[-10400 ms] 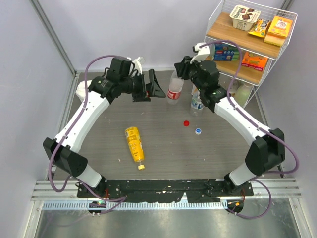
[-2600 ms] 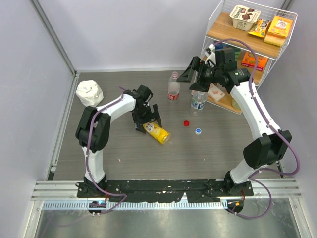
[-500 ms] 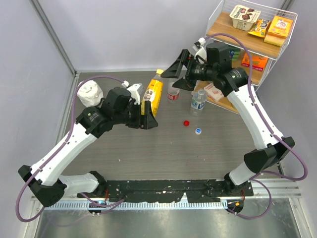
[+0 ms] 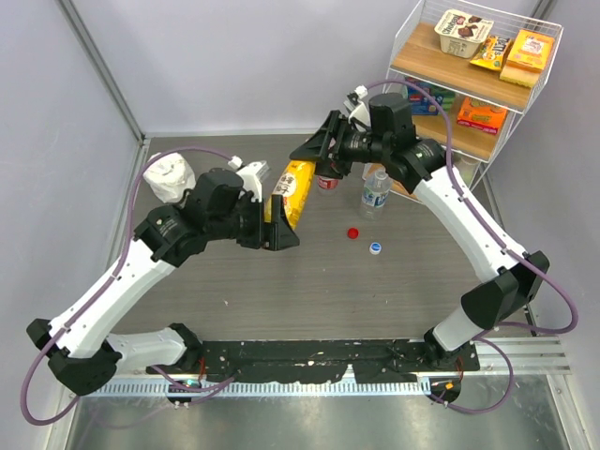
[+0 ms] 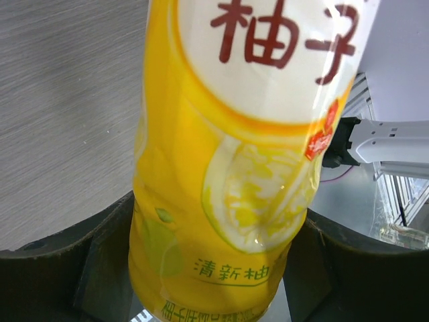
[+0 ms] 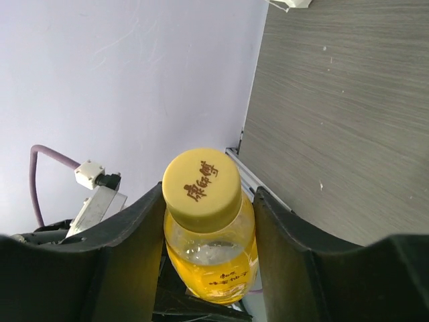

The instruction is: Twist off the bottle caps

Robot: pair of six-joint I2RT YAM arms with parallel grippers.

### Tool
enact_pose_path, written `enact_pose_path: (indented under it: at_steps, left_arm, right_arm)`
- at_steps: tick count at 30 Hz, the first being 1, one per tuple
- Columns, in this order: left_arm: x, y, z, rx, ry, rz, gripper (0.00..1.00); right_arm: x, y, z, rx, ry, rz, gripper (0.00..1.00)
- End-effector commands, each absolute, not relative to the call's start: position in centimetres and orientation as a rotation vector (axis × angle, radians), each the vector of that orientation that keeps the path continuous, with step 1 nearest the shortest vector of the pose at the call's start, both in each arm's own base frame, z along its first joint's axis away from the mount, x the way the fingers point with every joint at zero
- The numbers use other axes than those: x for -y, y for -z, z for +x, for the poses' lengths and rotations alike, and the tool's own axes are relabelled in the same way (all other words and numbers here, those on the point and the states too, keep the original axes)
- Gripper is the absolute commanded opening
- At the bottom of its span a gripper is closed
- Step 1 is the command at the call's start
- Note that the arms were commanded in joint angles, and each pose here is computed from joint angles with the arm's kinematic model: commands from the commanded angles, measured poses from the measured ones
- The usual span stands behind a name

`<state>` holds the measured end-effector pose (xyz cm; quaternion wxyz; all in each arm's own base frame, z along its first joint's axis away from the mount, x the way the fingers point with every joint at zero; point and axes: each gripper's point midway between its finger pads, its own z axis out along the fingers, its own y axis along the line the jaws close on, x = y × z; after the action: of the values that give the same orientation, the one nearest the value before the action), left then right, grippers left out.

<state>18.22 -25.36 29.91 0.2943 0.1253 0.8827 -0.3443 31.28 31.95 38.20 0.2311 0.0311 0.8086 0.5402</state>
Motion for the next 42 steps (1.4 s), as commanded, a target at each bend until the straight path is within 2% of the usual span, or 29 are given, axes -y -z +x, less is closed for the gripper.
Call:
enact_pose_path:
  at_steps: [1,4,6,9,13,15,24,31,42]
  left_arm:
    - [25.3,-32.6,16.8,-2.257,0.998,0.373,0.42]
    - [24.9,-32.5,16.6,-2.251,0.996,0.366,0.44]
    - [24.9,-32.6,16.5,-2.242,1.009,0.364,0.5]
    - [24.9,-32.9,16.6,-2.229,1.016,0.335,0.72]
    - [24.7,-33.5,17.4,-2.191,1.002,0.281,0.95]
    - [24.8,-33.7,17.9,-2.181,0.993,0.269,1.0]
    - [26.6,-33.9,19.0,-2.179,1.026,0.285,1.0]
    - [27.0,-33.9,19.4,-2.165,1.031,0.288,0.9]
    - [26.2,-32.9,19.5,-2.194,0.955,0.317,0.92]
  right_arm:
    - [-31.9,-40.8,31.3,-2.107,-1.521,0.087,0.43]
    - [-32.0,-40.7,31.4,-2.105,-1.53,0.091,0.27]
    - [-32.0,-40.8,31.3,-2.098,-1.533,0.082,0.19]
    - [-31.9,-41.1,31.0,-2.088,-1.538,0.063,0.04]
    - [-31.8,-41.1,30.7,-2.084,-1.536,0.041,0.02]
    - [-31.9,-41.0,30.4,-2.085,-1.547,0.017,0.02]
    - [-32.1,-40.9,29.4,-2.088,-1.571,-0.076,0.02]
    - [-32.3,-40.8,29.2,-2.093,-1.583,-0.105,0.02]
    - [-32.4,-40.5,28.7,-2.11,-1.605,-0.127,0.02]
